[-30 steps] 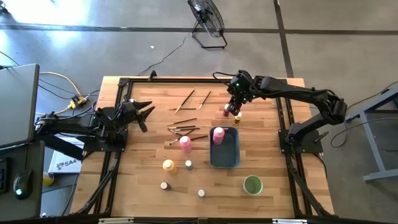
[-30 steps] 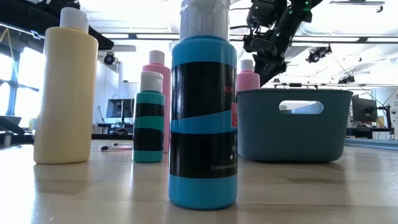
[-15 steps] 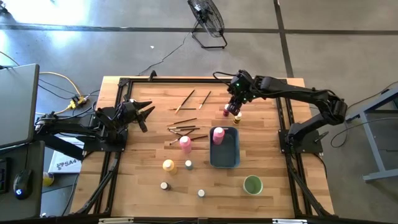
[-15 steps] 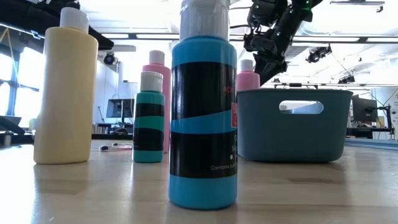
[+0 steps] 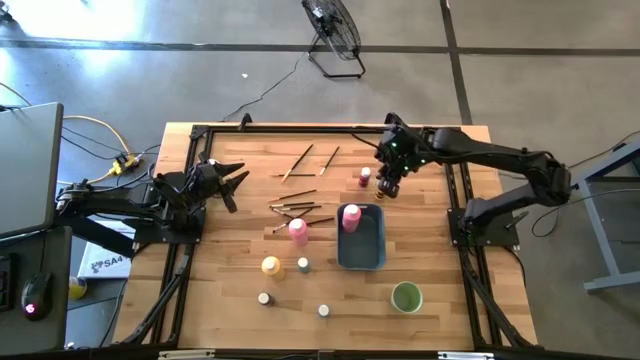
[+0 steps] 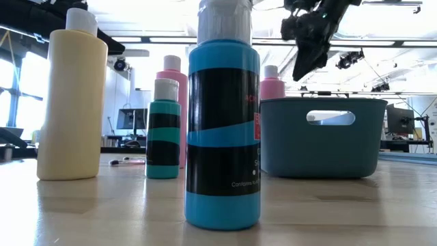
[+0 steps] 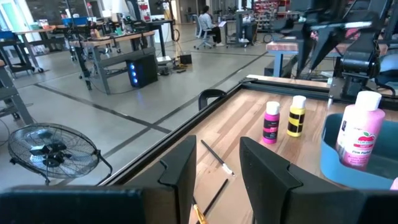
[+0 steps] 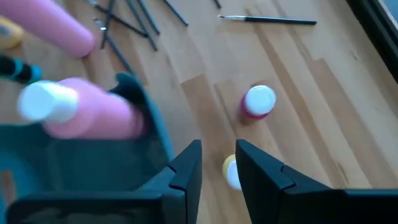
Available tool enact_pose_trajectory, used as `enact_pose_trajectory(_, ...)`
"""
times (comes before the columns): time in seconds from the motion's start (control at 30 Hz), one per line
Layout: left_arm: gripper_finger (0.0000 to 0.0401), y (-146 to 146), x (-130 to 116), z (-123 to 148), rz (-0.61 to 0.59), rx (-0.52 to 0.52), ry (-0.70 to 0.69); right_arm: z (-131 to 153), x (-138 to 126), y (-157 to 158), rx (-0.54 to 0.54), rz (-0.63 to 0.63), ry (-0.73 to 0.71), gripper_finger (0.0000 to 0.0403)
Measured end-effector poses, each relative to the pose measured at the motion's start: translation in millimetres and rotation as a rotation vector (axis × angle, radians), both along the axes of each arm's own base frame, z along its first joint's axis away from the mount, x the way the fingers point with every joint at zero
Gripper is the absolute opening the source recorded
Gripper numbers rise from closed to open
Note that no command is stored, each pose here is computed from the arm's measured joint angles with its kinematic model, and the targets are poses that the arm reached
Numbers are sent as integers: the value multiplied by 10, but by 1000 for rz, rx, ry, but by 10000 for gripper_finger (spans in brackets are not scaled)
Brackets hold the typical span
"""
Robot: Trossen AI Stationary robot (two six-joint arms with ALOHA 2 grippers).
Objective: Pick & Place Paint Supplies
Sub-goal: Put the large pink paint bottle into the blue bin
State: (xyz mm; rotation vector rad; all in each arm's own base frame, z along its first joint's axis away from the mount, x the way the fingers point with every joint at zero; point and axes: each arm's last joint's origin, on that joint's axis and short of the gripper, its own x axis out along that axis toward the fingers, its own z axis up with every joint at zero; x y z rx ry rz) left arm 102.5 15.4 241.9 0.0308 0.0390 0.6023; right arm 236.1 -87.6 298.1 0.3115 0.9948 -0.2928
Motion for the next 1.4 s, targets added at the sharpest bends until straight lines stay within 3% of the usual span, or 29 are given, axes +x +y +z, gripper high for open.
enact_pose_trajectory(0.33,120,-3,2,0,-14,-1,0,194,-57,325,154,221,-151,81)
enact_pose_trajectory(0.5,120,-40,23,-2,-161,-6,1,245,33,464,164,317,-233,81)
enact_pose_trajectory(0.73,120,-104,44,-11,-392,-20,8,322,141,639,126,412,-341,81)
enact_pose_trajectory(0.87,120,-113,47,-76,-421,-64,64,370,191,722,60,463,-401,81)
enact_pose_trajectory(1.03,117,-113,63,-264,-411,-119,259,412,232,781,-52,503,-448,81)
enact_pose_trajectory(1.17,87,-117,147,-352,-415,-137,353,434,262,786,-94,531,-481,81)
enact_pose_trajectory(1.4,6,-158,392,-405,-563,-86,396,448,275,778,-108,534,-500,81)
